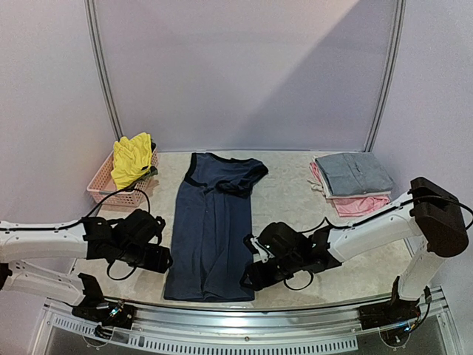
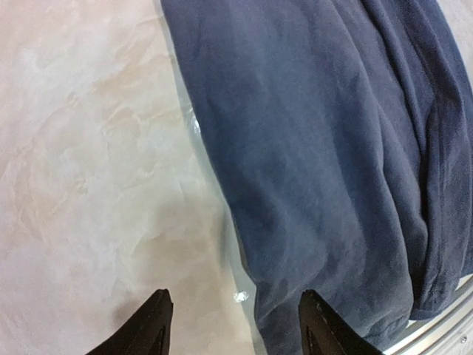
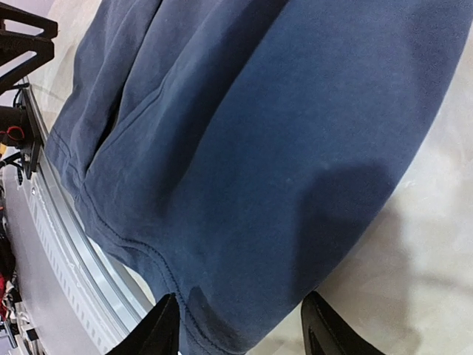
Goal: Fold and stack the mixed laundry pile
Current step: Pick up the rectangle-folded tank top from the corner of the board.
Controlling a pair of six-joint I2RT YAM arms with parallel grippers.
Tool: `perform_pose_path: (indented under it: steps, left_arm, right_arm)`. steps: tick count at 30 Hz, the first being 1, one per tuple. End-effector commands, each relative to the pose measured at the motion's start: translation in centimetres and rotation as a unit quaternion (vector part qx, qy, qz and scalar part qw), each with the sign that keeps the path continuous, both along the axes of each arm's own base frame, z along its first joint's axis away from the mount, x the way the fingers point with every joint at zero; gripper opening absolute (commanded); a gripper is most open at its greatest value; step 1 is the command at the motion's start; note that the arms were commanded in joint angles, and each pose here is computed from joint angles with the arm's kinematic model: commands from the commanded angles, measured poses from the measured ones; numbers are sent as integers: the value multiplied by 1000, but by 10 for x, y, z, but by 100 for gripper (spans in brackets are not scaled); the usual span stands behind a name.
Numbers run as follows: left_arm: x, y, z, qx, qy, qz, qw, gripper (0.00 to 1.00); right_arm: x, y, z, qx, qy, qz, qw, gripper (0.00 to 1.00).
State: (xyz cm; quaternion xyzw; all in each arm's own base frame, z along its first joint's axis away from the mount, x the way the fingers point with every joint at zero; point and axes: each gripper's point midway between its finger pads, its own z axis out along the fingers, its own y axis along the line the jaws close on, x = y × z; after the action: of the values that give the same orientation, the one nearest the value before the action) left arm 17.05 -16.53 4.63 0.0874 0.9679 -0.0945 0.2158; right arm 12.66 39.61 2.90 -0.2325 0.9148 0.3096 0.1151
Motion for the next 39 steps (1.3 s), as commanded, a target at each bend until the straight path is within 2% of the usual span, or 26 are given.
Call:
perform_pose_path:
  steps: [1,13,31,34,35,37,39]
  left_arm:
    - [-21,5,-2,-27,16,19,999,59]
    - [-54,-4,-19,-58,47,-4,997,56]
    - [-78,-22,-39,-69,82,-31,994,51]
    - [-79,-24,-40,-70,80,-32,994,45]
    - [-77,-24,-41,-69,77,-31,994,41]
    - [-74,-27,-41,-71,71,-25,995,23]
    - [-73,-36,-40,-83,66,-32,994,14]
  right_arm:
    - [-8,-12,-9,-26,2,-26,999,54]
    - [-33,-16,-13,-44,-2,-26,999,44]
    - [-33,-28,-24,-63,-16,-51,997,27]
    - [-34,-27,-25,-60,-16,-47,997,22]
    - [-34,-26,-26,-59,-15,-46,997,19]
    - [-33,-25,-27,-57,-17,-45,997,14]
    - [-34,-27,-28,-60,-19,-43,997,8]
